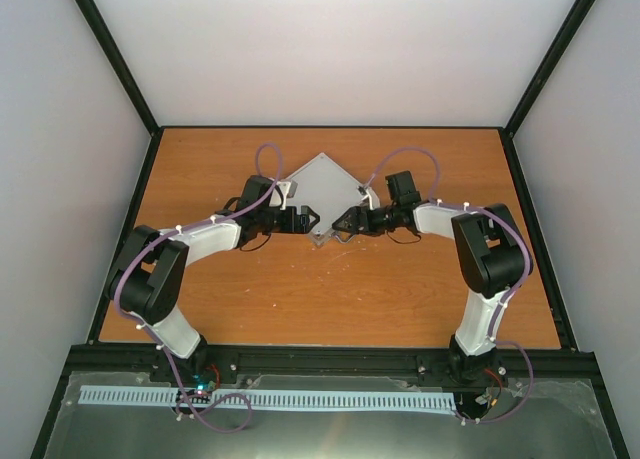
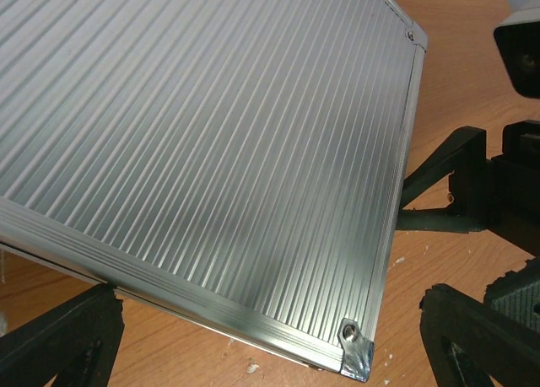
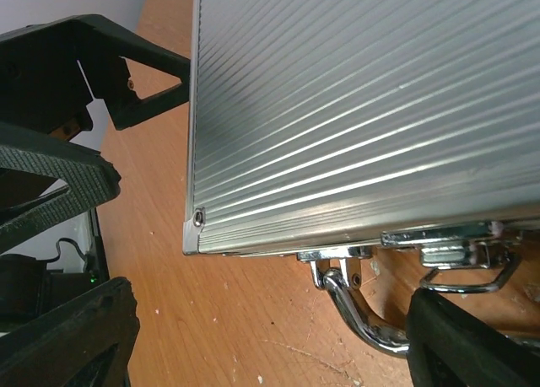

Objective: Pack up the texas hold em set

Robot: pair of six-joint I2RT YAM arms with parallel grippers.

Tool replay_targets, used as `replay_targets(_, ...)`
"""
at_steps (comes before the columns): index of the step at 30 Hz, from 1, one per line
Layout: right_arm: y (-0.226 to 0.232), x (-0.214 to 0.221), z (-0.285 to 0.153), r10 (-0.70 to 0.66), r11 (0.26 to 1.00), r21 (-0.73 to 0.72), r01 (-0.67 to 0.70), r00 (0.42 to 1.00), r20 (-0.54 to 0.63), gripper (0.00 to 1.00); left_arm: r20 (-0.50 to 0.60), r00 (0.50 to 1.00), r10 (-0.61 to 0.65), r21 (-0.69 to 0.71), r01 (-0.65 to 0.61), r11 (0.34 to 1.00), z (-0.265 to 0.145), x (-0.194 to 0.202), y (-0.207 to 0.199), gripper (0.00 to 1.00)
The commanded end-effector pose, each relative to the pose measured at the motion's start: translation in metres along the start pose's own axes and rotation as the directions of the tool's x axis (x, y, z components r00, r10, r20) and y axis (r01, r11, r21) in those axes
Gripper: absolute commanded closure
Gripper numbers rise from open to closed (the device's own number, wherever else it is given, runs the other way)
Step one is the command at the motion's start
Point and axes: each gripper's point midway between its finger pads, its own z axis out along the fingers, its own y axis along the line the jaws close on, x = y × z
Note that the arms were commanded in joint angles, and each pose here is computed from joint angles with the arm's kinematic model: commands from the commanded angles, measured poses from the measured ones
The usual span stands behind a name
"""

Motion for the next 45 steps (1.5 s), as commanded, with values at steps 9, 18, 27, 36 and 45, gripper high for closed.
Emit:
replay_targets(9, -0.019, -0.015, -0.024, -0.063, 0.968, 0.247, 0.036, 0.993, 0.103, 0.14, 0.002, 1.000, 0.023, 0.017, -0.023, 1.000, 0.002, 0.000, -0.005, 0.03)
replay_targets(18, -0.029, -0.021, -0.022, -0.074, 0.959, 0.283, 0.037, 0.990, 0.122, 0.14, 0.023, 1.000, 0.021, 0.010, -0.021, 1.000, -0.003, -0.002, -0.006, 0.03)
replay_targets(27, -0.023, -0.012, -0.008, -0.123, 0.970, 0.215, 0.115, 0.992, 0.025, 0.17, 0.025, 0.999, 0.023, 0.013, -0.023, 1.000, -0.003, -0.002, -0.006, 0.03)
replay_targets(36, -0.037, -0.017, 0.000, -0.154, 0.952, 0.266, 0.151, 0.988, -0.011, 0.19, 0.021, 0.999, 0.027, 0.017, -0.027, 0.999, -0.002, -0.001, -0.006, 0.03)
replay_targets(45, -0.056, -0.011, 0.007, -0.136, 0.924, 0.347, 0.159, 0.987, -0.089, 0.18, 0.021, 0.999, 0.033, 0.022, -0.034, 0.999, -0.002, -0.001, -0.007, 0.03)
